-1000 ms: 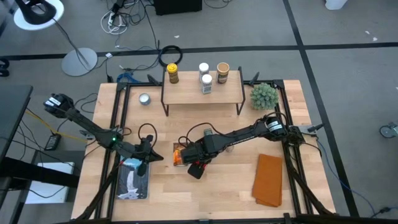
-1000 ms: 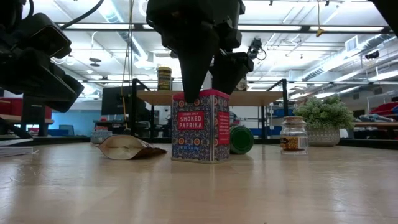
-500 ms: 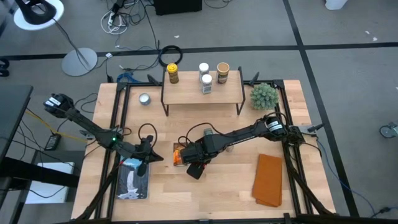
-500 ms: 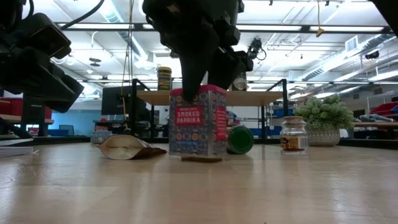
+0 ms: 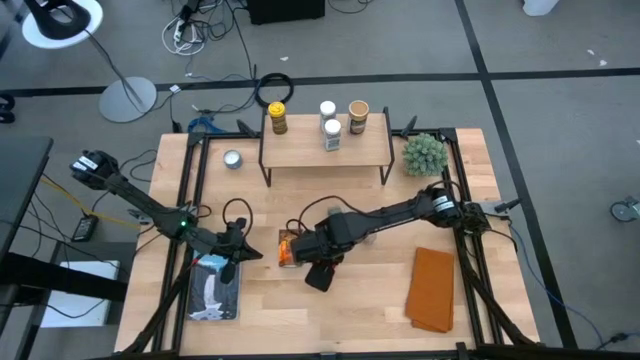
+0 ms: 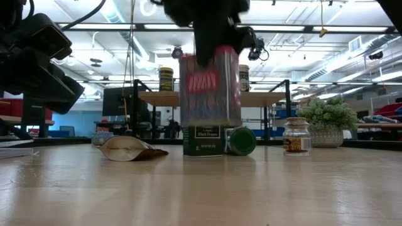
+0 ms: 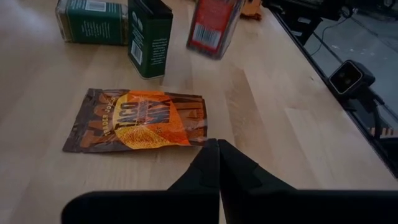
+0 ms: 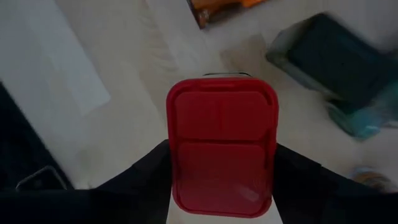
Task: Shelf spices
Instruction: Put the red can seasoning on the shelf
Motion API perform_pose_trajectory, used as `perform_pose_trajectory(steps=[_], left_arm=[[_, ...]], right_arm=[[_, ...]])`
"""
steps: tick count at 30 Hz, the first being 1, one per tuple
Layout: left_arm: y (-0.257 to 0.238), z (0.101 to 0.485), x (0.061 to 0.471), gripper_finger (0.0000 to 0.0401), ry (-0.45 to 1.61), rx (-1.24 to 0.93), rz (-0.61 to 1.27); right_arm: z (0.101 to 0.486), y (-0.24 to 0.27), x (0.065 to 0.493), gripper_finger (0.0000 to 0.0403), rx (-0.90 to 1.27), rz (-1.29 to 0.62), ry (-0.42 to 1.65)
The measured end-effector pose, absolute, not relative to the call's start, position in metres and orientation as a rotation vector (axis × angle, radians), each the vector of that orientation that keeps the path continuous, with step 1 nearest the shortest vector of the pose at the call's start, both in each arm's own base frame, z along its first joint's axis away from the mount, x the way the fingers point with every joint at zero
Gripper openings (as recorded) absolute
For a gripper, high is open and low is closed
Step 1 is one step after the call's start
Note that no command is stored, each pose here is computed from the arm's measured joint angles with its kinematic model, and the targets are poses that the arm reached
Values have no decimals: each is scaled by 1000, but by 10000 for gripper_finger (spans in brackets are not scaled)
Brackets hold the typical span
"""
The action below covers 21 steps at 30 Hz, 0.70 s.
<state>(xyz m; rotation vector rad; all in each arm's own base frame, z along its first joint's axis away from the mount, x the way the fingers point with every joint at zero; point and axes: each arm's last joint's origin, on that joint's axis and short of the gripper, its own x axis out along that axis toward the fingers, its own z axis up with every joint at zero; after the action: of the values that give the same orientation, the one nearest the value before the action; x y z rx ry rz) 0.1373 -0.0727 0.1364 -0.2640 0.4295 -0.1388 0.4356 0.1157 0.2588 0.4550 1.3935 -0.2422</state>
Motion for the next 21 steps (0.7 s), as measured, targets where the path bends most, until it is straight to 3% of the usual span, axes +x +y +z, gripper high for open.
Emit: perform_pose_trajectory(steps=[6, 13, 21], left_arm=[[-72, 137, 138, 1, 424, -264, -125], [-59, 137, 144, 1, 401, -252, -26], [-37, 137, 151, 1, 389, -214, 81]], right_arm=[[311, 105, 426, 226, 368, -219, 1322], [352, 50, 401, 221, 328, -301, 1255], [368, -15, 395, 223, 93, -290, 1208]])
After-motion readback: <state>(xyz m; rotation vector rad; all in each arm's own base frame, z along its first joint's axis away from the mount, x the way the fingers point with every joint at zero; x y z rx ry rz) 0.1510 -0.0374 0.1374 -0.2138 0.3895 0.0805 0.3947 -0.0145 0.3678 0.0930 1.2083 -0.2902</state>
